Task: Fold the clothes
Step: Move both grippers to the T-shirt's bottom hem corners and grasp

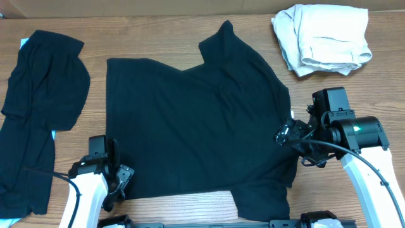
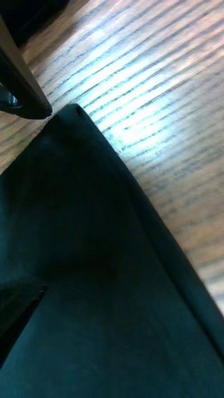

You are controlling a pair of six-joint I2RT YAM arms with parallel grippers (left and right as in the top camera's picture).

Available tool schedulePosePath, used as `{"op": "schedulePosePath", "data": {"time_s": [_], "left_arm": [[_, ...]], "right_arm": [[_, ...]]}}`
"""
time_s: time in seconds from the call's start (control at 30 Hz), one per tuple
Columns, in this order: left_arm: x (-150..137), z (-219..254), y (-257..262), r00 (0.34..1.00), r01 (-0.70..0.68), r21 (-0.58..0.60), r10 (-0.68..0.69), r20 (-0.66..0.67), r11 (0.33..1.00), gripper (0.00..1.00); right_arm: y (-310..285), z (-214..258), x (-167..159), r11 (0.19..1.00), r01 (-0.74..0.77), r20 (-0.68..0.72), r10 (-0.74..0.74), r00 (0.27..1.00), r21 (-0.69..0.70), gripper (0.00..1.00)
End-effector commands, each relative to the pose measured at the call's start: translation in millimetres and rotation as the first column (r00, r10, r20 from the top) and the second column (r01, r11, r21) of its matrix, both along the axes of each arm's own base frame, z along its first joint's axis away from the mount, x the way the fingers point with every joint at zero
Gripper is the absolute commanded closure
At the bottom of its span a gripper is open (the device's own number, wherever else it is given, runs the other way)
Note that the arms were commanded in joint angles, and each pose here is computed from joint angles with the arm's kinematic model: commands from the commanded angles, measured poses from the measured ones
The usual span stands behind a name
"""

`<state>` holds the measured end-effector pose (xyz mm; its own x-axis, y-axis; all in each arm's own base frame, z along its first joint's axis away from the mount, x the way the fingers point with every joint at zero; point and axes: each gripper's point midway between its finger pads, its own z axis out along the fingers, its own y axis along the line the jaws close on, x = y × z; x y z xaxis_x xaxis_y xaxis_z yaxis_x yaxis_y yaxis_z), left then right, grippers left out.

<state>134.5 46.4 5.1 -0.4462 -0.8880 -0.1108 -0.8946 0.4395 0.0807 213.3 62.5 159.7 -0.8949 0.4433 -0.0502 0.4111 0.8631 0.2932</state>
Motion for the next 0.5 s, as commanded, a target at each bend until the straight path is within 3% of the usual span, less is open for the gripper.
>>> {"op": "schedulePosePath", "data": {"time_s": [0.0,0.3,0.37,0.47], "left_arm": [[-8,-6,0,0.998,-0.068,0.004,0.068,-0.004,0.998,0.22],[-10,-25,0,0.995,-0.095,0.006,0.094,0.032,0.996,0.36],[-6,-24,1,0.994,-0.094,0.008,0.094,0.049,0.996,0.48],[-3,-24,1,0.994,-0.094,0.009,0.093,0.061,0.996,0.76]], "right_arm": [[1,0,-1,1.0,-0.01,0.002,0.01,1.0,0.001,0.1],[1,0,0,1.0,-0.009,0.006,0.009,1.0,-0.002,0.1],[1,0,0,1.0,-0.004,0.005,0.004,1.0,-0.001,0.1],[1,0,-1,1.0,0.008,-0.003,-0.008,1.0,0.004,0.1]]}}
